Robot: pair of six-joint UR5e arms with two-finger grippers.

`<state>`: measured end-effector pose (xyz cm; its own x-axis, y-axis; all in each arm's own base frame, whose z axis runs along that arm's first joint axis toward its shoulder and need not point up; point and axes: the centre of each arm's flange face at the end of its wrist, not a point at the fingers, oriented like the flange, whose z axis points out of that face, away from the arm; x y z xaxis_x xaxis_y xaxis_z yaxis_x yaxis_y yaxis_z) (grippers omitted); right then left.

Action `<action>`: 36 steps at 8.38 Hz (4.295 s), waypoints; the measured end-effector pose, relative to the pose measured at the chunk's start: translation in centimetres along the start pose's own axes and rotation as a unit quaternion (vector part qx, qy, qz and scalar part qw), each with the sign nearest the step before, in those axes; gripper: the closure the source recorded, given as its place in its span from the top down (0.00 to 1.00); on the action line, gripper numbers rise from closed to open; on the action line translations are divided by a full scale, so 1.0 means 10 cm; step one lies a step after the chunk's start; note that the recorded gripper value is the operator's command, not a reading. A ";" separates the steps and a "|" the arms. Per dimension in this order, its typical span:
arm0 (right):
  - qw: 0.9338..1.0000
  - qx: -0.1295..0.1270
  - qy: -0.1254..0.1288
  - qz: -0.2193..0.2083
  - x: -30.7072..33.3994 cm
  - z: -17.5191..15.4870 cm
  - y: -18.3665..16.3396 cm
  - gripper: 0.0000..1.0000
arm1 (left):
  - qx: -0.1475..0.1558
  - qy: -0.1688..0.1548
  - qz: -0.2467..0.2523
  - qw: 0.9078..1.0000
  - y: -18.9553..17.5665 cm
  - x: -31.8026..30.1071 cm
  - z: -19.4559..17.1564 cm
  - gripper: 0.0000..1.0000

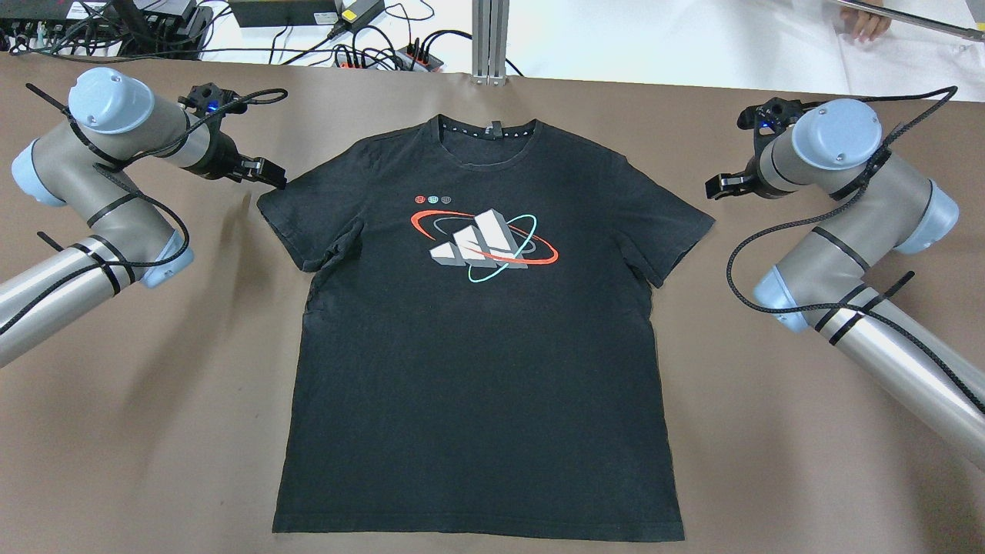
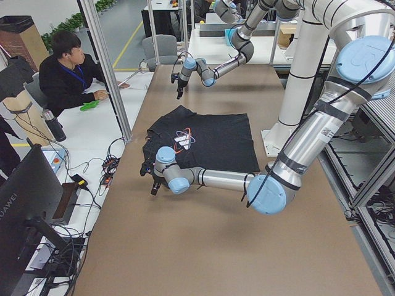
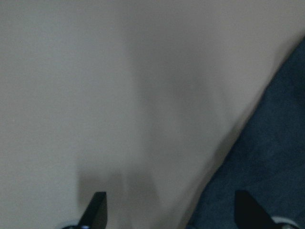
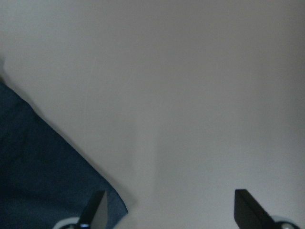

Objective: Fold clothes
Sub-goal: 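Move both grippers toward the black t-shirt's sleeves, then grasp the sleeve nearest the left gripper and fold it toward the shirt center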

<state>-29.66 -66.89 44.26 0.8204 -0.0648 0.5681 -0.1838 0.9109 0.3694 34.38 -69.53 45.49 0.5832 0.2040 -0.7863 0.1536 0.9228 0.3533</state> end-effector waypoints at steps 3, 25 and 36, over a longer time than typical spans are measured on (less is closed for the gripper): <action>1.000 -0.003 0.001 -0.002 -0.01 0.03 0.03 0.94 | -0.005 0.004 0.003 1.000 0.11 0.05 0.07 0.72; 1.000 -0.002 0.003 -0.004 0.02 0.09 0.10 0.94 | 0.036 0.076 -0.148 0.985 0.03 2.91 -0.47 0.00; 0.997 0.016 -0.053 0.049 -0.24 0.32 0.17 0.89 | 0.055 0.073 -0.149 0.985 0.00 3.39 -0.30 0.95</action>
<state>-33.72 -66.49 45.88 0.7360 -0.0196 0.6767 -0.2799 0.9013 0.3306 51.75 -61.60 17.32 0.3798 -0.0176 -0.9249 0.3911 0.9091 0.1433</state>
